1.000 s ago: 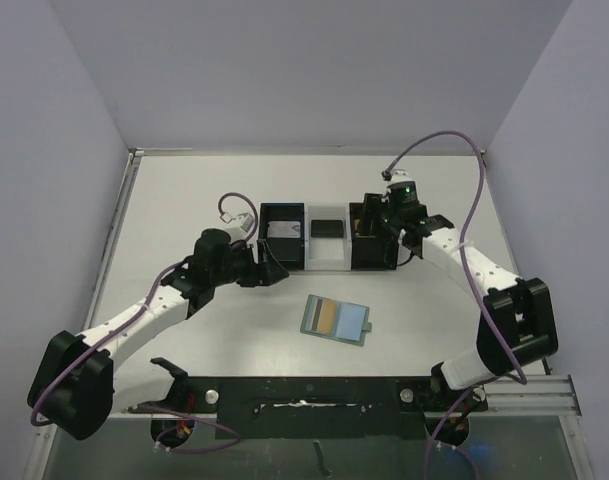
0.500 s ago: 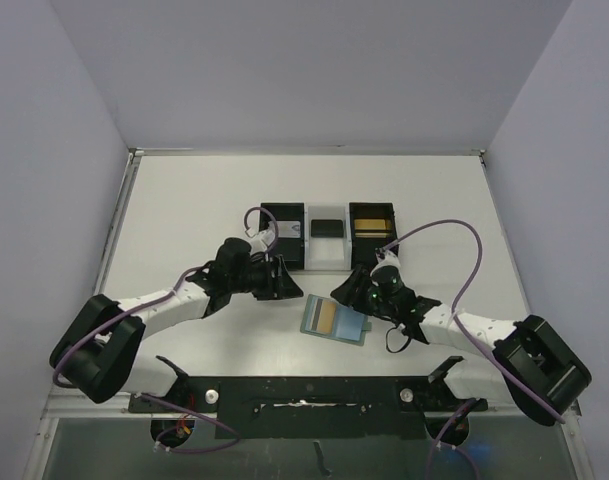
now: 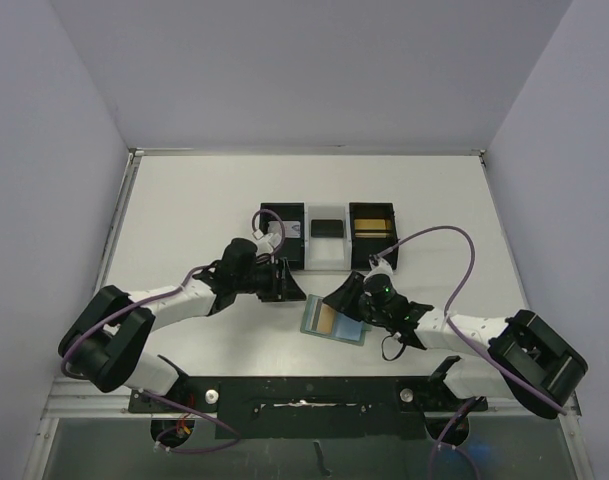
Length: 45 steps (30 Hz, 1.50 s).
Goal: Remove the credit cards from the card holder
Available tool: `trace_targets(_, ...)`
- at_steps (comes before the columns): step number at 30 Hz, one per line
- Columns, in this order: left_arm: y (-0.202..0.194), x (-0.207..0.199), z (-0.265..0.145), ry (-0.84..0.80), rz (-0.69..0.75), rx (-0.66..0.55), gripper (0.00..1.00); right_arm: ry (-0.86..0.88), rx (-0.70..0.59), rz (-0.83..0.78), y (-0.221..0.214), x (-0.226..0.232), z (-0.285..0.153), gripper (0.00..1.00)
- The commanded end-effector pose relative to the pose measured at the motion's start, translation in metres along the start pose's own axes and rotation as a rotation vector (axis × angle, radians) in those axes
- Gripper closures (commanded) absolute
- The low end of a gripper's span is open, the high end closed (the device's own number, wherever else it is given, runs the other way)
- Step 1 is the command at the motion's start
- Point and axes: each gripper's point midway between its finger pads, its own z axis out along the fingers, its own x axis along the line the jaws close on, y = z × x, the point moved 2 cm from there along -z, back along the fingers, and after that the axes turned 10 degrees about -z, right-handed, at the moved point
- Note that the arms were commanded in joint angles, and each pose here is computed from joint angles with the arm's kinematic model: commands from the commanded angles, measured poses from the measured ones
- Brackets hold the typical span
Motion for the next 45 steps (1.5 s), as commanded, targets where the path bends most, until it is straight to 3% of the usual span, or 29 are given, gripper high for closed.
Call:
trace_targets(1, 0.016, -0.032, 0.003, -0.101, 0.084, -0.023, 0.56, 0.039, -0.058, 0.017, 0.003, 0.003, -0.006, 0.65)
trace_targets(9, 0.002, -0.043, 0.020, -0.125, 0.128, 0.053, 0.59, -0.030, 0.023, 0.047, -0.021, -0.023, 0.001, 0.66)
trace_targets(16, -0.014, -0.027, 0.033, -0.067, 0.131, 0.102, 0.72, -0.060, -0.017, 0.119, -0.024, -0.039, -0.002, 0.73)
trace_targets(30, -0.033, -0.004, 0.045, -0.014, 0.099, 0.163, 0.90, 0.046, 0.024, 0.077, -0.027, -0.024, -0.001, 0.76)
trace_targets(35, -0.034, 0.002, 0.047, 0.008, 0.092, 0.169, 0.96, 0.112, 0.030, 0.076, -0.024, -0.014, 0.000, 0.82)
trace_targets(39, -0.034, 0.006, 0.047, 0.028, 0.089, 0.168, 0.99, 0.134, 0.031, 0.079, -0.023, -0.015, -0.002, 0.95)
trace_targets(45, -0.033, 0.013, 0.048, 0.072, 0.089, 0.165, 0.99, 0.140, 0.033, 0.072, -0.020, -0.019, -0.007, 1.00)
